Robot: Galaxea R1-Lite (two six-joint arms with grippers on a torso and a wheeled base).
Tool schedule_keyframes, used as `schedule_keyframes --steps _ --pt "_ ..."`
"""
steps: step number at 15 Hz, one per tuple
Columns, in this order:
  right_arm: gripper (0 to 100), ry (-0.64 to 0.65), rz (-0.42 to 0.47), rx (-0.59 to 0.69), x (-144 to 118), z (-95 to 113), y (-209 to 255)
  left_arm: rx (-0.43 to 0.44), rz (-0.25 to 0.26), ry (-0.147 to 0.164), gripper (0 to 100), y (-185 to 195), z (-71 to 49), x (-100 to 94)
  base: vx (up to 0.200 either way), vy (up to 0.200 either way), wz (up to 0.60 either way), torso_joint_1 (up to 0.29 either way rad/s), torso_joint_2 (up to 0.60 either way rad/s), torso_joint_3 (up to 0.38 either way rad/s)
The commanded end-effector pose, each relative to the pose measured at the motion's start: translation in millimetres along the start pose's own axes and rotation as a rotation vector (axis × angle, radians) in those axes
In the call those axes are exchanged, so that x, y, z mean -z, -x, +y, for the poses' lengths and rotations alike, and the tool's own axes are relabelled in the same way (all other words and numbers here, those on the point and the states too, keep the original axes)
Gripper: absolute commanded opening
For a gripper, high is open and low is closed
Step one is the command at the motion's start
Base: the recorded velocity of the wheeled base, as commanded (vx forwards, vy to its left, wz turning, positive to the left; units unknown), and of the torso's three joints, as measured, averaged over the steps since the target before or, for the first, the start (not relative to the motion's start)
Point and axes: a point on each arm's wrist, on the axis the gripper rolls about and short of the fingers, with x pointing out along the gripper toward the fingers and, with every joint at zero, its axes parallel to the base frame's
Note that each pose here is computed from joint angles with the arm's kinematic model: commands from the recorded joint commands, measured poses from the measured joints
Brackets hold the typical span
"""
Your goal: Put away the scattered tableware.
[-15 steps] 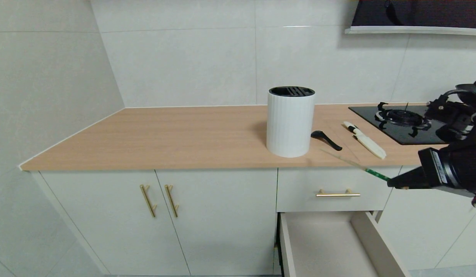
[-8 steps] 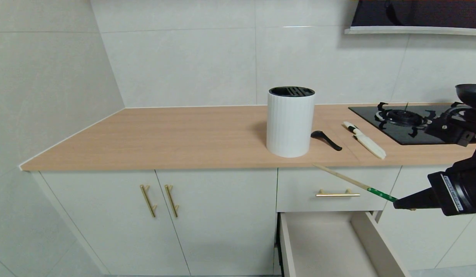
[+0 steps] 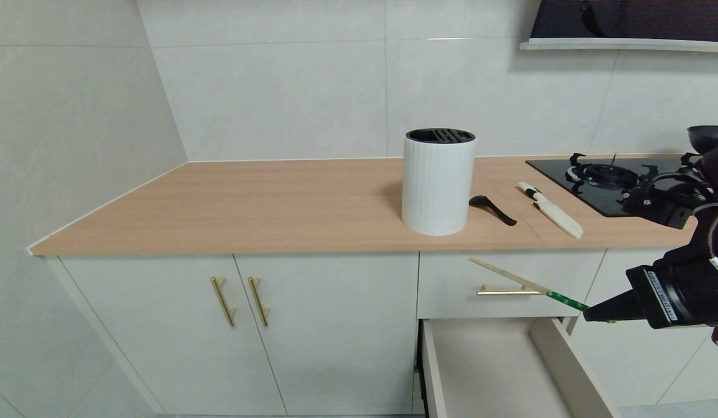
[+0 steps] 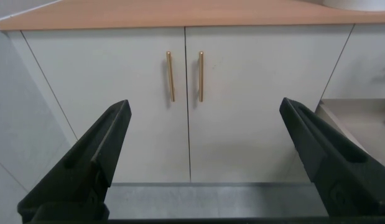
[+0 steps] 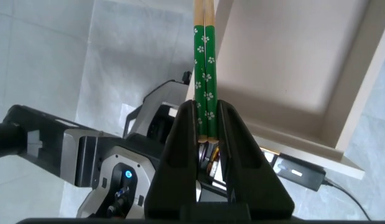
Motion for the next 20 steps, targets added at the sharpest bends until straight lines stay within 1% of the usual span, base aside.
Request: schedule_keyframes --steps 1,10,15,17,20 --pt "0 -0.003 0.014 0.003 -0.2 -0.7 -3.8 0.000 0.000 0.000 100 0.0 0.0 -0.1 0.000 0.000 0.00 -0.139 0.33 0.198" --pt "0 -0.005 0.030 0.009 -1.4 -1.5 -8.9 0.000 0.000 0.000 100 0.0 0.0 -0.1 0.000 0.000 0.00 -0.169 0.46 0.284" --pt "0 -0.006 0.036 0.010 -1.4 -2.2 -12.4 0.000 0.000 0.000 100 0.0 0.0 -0.1 0.000 0.000 0.00 -0.119 0.45 0.321" --pt "0 -0.007 0.042 0.012 -1.4 -2.5 -14.0 0.000 0.000 0.000 100 0.0 0.0 -0.1 0.000 0.000 0.00 -0.039 0.24 0.188" --pt "0 -0.007 0.042 0.012 -1.4 -2.5 -14.0 0.000 0.000 0.000 100 0.0 0.0 -0.1 0.000 0.000 0.00 -0.017 0.06 0.045"
